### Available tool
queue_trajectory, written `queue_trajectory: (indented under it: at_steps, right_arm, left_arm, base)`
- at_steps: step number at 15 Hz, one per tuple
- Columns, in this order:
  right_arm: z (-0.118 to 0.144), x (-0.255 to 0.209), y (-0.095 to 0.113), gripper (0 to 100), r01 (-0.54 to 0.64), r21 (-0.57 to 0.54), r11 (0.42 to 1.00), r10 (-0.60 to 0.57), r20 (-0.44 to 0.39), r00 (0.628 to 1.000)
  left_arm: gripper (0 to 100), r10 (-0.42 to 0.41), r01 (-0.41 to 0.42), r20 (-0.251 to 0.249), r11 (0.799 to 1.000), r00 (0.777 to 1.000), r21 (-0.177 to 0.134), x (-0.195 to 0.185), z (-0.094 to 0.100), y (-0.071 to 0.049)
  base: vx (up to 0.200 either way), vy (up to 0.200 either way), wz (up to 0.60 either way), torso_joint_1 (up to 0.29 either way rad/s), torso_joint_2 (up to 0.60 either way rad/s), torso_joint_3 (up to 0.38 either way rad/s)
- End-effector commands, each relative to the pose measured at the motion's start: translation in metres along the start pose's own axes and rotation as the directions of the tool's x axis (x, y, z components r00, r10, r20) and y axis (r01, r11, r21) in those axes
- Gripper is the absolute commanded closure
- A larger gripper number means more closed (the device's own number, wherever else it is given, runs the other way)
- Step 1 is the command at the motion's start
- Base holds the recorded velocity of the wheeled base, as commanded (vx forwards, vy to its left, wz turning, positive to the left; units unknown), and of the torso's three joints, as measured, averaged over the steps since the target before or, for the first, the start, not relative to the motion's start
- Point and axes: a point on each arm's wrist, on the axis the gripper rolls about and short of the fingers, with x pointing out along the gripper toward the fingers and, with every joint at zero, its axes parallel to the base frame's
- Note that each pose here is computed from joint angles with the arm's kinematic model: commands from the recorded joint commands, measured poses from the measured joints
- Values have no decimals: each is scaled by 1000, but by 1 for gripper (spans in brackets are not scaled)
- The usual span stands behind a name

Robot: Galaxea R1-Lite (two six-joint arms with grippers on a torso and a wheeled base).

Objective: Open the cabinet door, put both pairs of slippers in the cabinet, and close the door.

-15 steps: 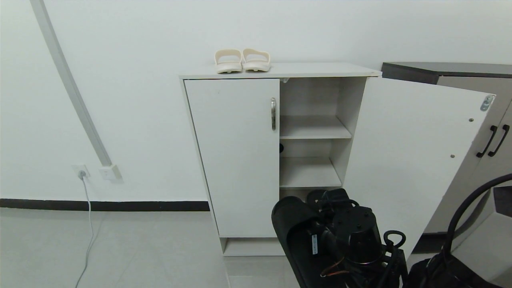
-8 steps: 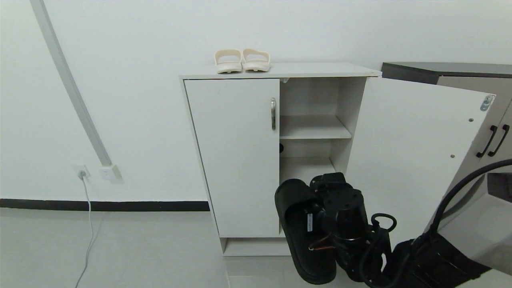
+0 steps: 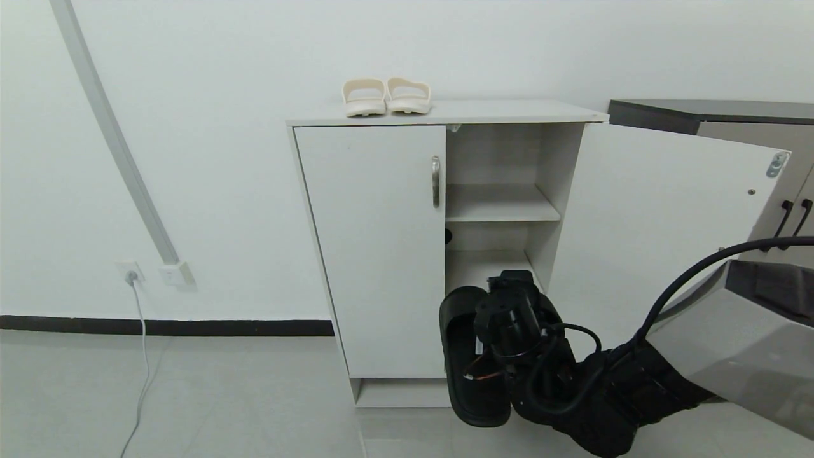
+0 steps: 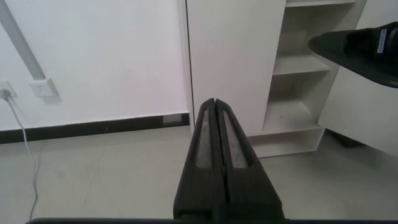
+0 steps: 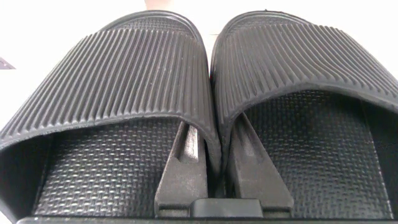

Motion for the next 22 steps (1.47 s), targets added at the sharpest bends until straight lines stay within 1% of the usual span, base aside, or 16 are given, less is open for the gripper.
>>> queue_trajectory:
  at_steps: [1, 3, 5, 9, 12, 15, 16, 19, 22]
  right_arm:
    - [-9, 5, 0, 100, 9, -16, 1000, -10, -16, 1000]
    - [-18, 15, -1, 100, 28, -30, 999, -29, -33, 999]
    - [-22, 30, -4, 100, 55, -26, 998, -56, -37, 998]
    - [-27, 42, 2, 100, 49, -22, 999, -50, -38, 998]
    - [-32, 41, 3, 100, 9, -8, 1000, -9, -30, 999]
    - [-40, 41, 4, 100, -39, -34, 999, 39, -9, 999]
    - [-43, 43, 4, 100, -39, -41, 998, 39, -1, 999]
    - [-52, 47, 5, 100, -35, -55, 998, 35, -12, 999]
    - [-55, 50, 6, 100, -36, -58, 998, 35, -16, 999]
  left_arm:
    - [100, 0, 0, -1, 1000, 1000, -2, 0, 0, 0]
    - [100, 0, 0, -1, 1000, 1000, -2, 0, 0, 0]
    - [100, 2, -2, -3, 1000, 1000, -2, 0, 0, 0]
    - [100, 0, 0, -1, 1000, 1000, -2, 0, 0, 0]
    - [100, 0, 0, -3, 1000, 1000, -2, 0, 0, 0]
    - [100, 0, 0, -3, 1000, 1000, -2, 0, 0, 0]
    - [100, 0, 0, -1, 1000, 1000, -2, 0, 0, 0]
    - [100, 0, 0, -3, 1000, 1000, -2, 0, 0, 0]
    - [100, 0, 0, -3, 1000, 1000, -2, 0, 0, 0]
  base:
    - [0, -200, 0, 2, -2, -2]
    - [0, 0, 0, 0, 0, 0]
    - [0, 0, 0, 0, 0, 0]
    - [0, 0, 0, 0, 0, 0]
    - [0, 0, 0, 0, 0, 0]
    - [0, 0, 0, 0, 0, 0]
    - [0, 0, 0, 0, 0, 0]
    - [0, 0, 0, 0, 0, 0]
    - [0, 0, 0, 0, 0, 0]
